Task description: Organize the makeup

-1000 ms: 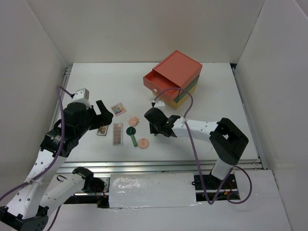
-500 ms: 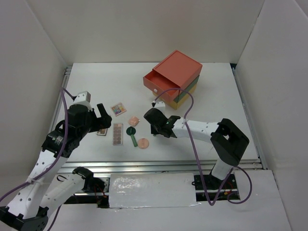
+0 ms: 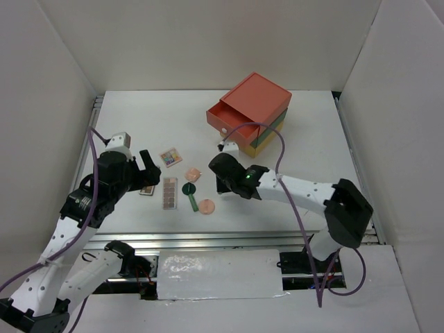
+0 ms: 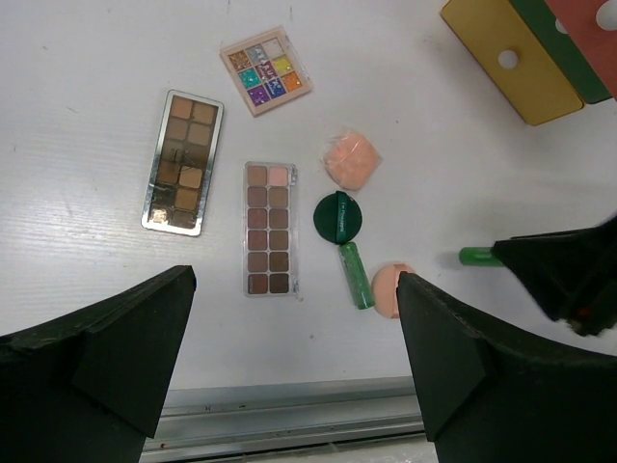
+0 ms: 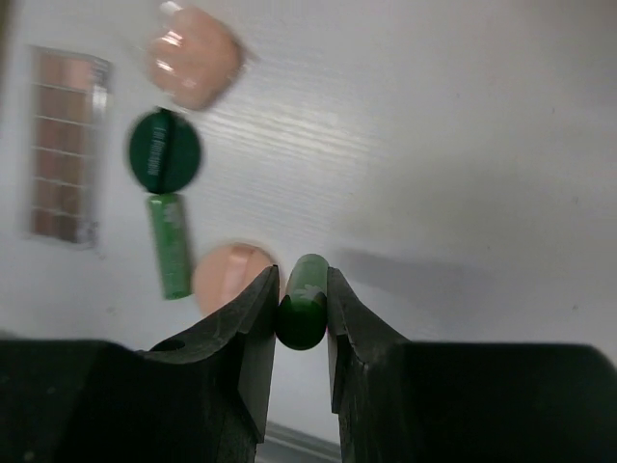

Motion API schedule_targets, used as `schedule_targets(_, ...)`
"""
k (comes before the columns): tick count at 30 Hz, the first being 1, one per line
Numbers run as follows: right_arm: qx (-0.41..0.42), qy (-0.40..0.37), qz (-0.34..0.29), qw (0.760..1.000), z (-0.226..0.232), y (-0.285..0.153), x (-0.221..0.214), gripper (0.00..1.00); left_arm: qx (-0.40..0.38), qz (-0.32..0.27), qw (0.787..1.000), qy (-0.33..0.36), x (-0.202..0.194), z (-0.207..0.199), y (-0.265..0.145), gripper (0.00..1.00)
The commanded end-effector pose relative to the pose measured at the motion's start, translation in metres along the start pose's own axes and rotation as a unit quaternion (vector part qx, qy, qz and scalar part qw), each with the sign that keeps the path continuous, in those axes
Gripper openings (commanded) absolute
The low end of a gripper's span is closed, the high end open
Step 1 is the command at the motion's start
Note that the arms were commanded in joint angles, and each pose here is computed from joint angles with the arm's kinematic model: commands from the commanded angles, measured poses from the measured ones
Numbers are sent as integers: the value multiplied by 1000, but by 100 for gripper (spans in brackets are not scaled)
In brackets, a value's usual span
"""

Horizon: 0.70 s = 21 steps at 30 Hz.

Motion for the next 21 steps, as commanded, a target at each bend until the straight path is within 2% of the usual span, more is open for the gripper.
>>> schedule_targets(1, 68, 23, -141, 987, 15, -82, 98, 0, -9, -24, 1000, 3, 8, 0, -4, 99)
schedule_targets(4, 38, 30, -213, 976, -5, -120, 169, 0, -14, -27, 1000, 1, 8, 1, -5, 99)
schedule_targets(11, 5, 61, -304, 951, -46, -129, 265, 0, -18, -32, 999, -4, 10, 3, -6, 99)
schedule_targets(16, -36, 86, -311, 946, -74, -96, 299, 0, -21, -28, 999, -2, 8, 2, -4, 99)
schedule_targets(21, -63, 82, -278, 955, -86, -48, 296, 0, -25, -27, 999, -2, 8, 1, -4, 99)
Point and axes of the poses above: each gripper's point midway between its finger pads, its own y axis out along the fingers, its own z axis along the line the jaws close on, x = y × z, the point moved 2 cm from there along -y, back along the fingers, and after that the axes turned 9 degrees about -y, right-handed, at the moved point
